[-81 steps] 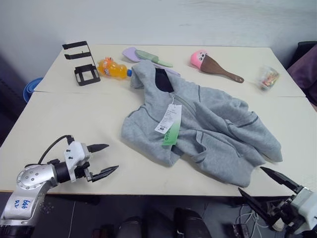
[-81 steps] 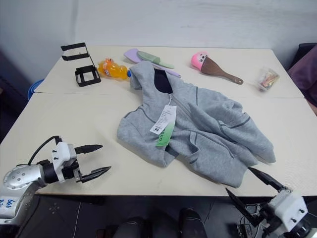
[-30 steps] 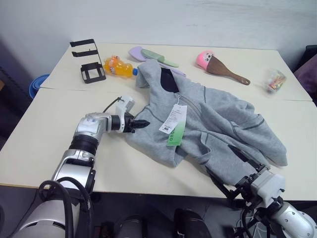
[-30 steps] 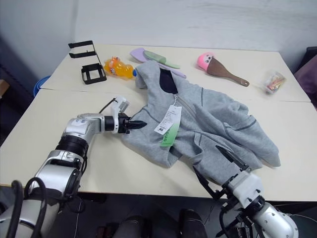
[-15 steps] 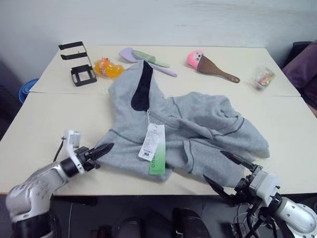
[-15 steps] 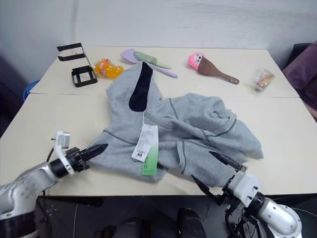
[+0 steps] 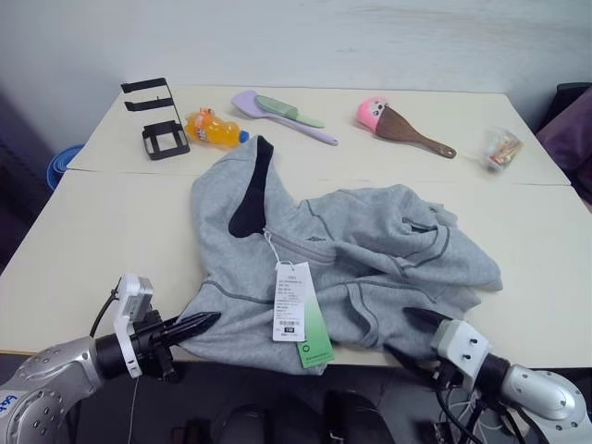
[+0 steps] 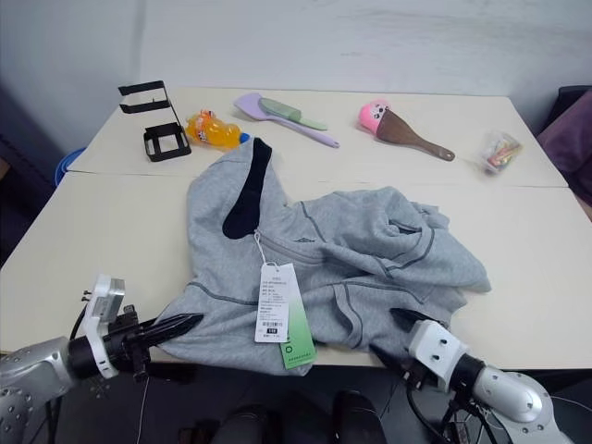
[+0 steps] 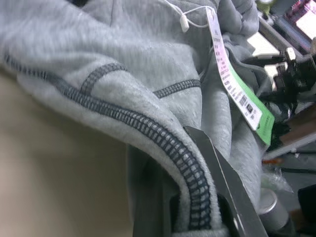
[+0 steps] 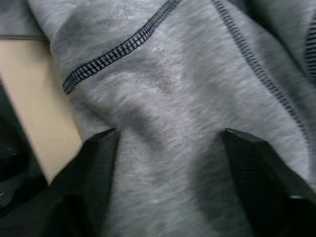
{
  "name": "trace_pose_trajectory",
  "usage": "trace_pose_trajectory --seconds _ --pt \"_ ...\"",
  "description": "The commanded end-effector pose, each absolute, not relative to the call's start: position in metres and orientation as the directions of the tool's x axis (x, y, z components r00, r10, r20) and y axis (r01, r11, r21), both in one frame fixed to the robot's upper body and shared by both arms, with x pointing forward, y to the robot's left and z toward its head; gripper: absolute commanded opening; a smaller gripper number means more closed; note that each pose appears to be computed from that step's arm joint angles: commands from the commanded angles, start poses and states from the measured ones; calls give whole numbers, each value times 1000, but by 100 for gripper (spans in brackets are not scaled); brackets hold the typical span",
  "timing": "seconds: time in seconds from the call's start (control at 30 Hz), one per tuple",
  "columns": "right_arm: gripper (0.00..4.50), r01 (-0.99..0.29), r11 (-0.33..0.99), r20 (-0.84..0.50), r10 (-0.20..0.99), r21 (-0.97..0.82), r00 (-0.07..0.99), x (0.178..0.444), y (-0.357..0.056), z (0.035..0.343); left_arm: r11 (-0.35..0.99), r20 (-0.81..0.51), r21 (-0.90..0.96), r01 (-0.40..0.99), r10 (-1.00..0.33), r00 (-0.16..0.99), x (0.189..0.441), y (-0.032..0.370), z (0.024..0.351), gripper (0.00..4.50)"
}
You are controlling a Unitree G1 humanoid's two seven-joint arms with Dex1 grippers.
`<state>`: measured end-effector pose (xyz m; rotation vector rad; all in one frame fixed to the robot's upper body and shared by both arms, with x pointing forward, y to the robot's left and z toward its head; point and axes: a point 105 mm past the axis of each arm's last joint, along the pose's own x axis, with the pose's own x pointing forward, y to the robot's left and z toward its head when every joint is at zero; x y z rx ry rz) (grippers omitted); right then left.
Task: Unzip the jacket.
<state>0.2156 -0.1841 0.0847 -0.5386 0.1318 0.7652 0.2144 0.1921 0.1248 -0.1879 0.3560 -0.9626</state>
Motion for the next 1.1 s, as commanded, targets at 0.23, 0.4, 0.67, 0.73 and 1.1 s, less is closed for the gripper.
trace_pose_trajectory --seconds 0.23,0.4,0.67,0.73,1.1 --pt "32 -763 496 -342 692 -415 636 185 -209 101 362 -271 -405 840 -925 268 193 181 117 0" --pt "6 -804 465 -409 696 -370 591 170 -238 102 269 -268 -481 834 -951 152 170 174 115 0" --pt "6 -833 453 -477 683 -317 553 164 -270 104 226 -263 -501 836 -959 102 156 165 111 0" --pt "25 -845 474 -442 721 -247 533 160 -263 109 272 -308 -547 792 -945 112 152 171 105 25" --pt "368 -777 625 -200 773 73 602 172 -225 167 473 -401 -377 796 -858 319 198 256 149 346"
